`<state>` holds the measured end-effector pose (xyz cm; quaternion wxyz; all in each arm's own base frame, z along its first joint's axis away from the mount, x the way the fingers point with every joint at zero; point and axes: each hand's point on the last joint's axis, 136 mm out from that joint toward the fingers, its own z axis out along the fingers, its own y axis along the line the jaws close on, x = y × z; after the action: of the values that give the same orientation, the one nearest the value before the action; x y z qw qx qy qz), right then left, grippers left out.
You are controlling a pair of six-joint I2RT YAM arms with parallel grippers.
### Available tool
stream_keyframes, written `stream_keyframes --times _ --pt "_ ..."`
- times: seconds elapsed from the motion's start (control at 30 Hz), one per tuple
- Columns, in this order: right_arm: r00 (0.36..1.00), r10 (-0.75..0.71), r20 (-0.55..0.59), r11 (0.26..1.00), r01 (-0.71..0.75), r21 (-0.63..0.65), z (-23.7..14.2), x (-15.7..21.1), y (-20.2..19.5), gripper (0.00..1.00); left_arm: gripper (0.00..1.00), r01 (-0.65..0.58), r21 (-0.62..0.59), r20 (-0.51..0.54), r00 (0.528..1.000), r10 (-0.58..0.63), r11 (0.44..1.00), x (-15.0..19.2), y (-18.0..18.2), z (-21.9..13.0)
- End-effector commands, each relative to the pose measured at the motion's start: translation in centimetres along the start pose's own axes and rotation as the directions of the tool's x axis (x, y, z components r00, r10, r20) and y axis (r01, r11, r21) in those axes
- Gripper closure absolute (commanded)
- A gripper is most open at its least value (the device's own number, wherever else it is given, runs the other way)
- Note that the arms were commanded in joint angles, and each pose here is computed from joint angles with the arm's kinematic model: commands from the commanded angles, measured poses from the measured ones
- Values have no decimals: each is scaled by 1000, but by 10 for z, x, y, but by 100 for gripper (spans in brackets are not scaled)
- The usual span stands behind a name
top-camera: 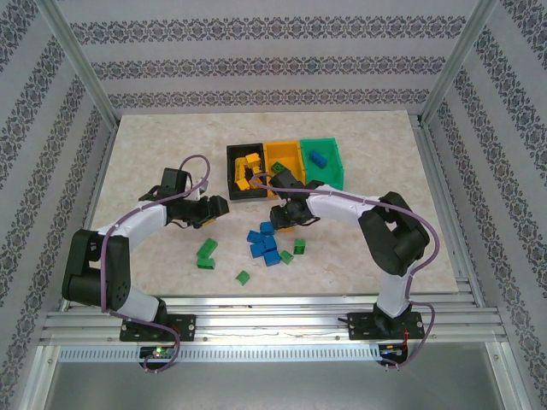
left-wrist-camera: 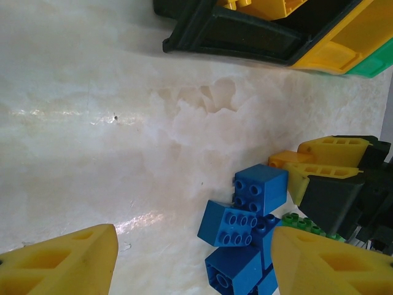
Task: Sort the legos into containers by color
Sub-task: Pick up the lego from the center of the table, then place the lego in the container.
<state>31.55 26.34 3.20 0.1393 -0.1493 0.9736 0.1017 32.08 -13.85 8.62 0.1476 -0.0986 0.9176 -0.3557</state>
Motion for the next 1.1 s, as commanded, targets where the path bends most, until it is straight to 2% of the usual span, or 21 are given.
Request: stream_keyframes --times 0.0,0.23,0.47,0.63,0.8,1.07 --pt "1000 2 11 1000 -2 -8 -13 -7 -2 56 33 -42 9 13 999 41 999 -2 -9 -4" --pt "983 -26 184 993 46 -109 -49 -80 28 56 33 -32 15 15 999 32 999 0 -8 -4" --pt "946 -13 323 986 66 -153 -56 -176 48 54 33 -26 8 10 1000 26 1000 8 -7 -8" --pt "930 30 366 984 36 -173 -51 -228 46 39 33 -23 1 13 1000 23 1000 14 -6 -13" --pt "926 39 376 978 41 -202 -62 -225 50 36 33 -25 -18 23 999 26 1000 20 -1 -17" --pt "928 20 371 985 45 -167 -87 -164 29 36 33 -47 62 7 999 46 997 19 -13 -8"
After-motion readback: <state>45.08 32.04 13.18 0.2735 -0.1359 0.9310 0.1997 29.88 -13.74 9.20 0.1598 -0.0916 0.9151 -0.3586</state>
